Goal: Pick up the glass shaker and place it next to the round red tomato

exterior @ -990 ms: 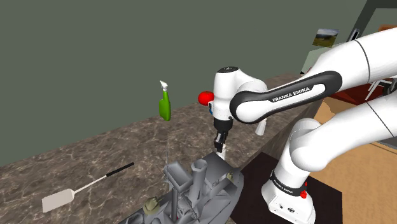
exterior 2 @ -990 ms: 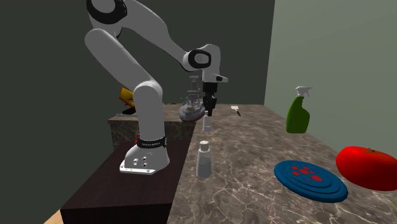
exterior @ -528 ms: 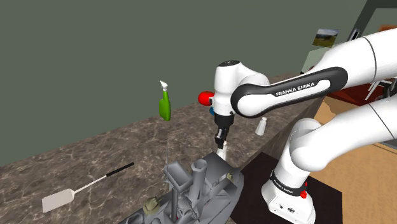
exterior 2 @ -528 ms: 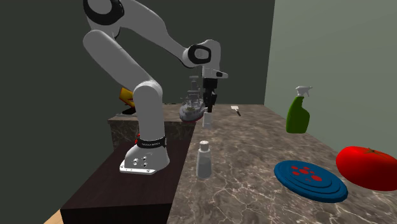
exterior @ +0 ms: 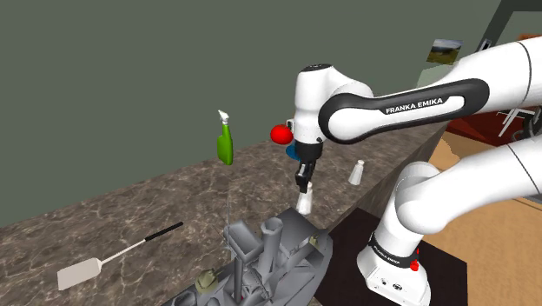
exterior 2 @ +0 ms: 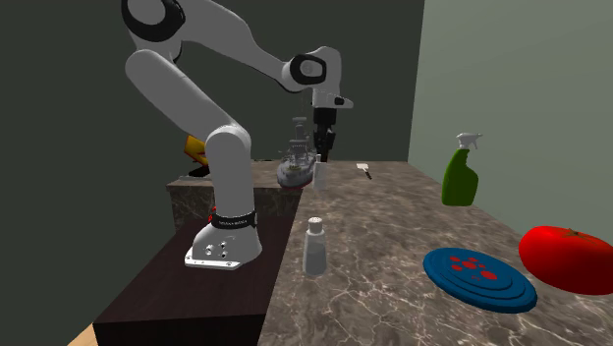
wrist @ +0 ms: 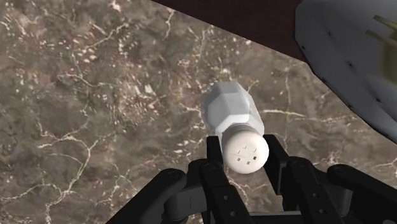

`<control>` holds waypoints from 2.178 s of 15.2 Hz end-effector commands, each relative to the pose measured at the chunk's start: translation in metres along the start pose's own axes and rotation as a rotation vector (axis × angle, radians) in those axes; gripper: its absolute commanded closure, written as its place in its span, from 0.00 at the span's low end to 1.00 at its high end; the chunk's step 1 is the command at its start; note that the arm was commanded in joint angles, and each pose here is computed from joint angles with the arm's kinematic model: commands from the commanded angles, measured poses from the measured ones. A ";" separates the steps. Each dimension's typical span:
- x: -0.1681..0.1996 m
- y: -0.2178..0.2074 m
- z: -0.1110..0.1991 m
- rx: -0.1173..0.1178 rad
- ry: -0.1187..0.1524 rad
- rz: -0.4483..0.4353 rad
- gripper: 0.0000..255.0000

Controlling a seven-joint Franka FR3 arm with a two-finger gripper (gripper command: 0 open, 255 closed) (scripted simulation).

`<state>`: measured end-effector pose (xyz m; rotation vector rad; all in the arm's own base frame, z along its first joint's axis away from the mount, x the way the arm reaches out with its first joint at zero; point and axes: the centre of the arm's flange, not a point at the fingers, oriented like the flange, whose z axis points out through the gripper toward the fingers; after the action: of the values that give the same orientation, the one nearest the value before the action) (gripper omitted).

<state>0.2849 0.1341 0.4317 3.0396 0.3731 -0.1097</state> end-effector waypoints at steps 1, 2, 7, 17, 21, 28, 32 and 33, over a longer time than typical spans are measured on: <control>-0.001 0.000 -0.011 0.000 0.000 0.000 1.00; -0.002 0.001 -0.016 0.000 0.000 0.000 1.00; -0.004 0.002 -0.043 0.000 0.000 0.000 1.00; -0.008 0.006 -0.095 0.000 0.000 0.000 1.00; -0.010 0.007 -0.116 0.000 0.000 0.000 1.00; 0.035 0.073 -0.116 0.000 0.000 0.000 1.00; 0.065 0.116 -0.116 0.000 0.000 0.000 1.00; 0.073 0.127 -0.116 0.000 0.000 0.000 1.00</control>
<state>0.3808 0.0488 0.5501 3.0402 0.3729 -0.1109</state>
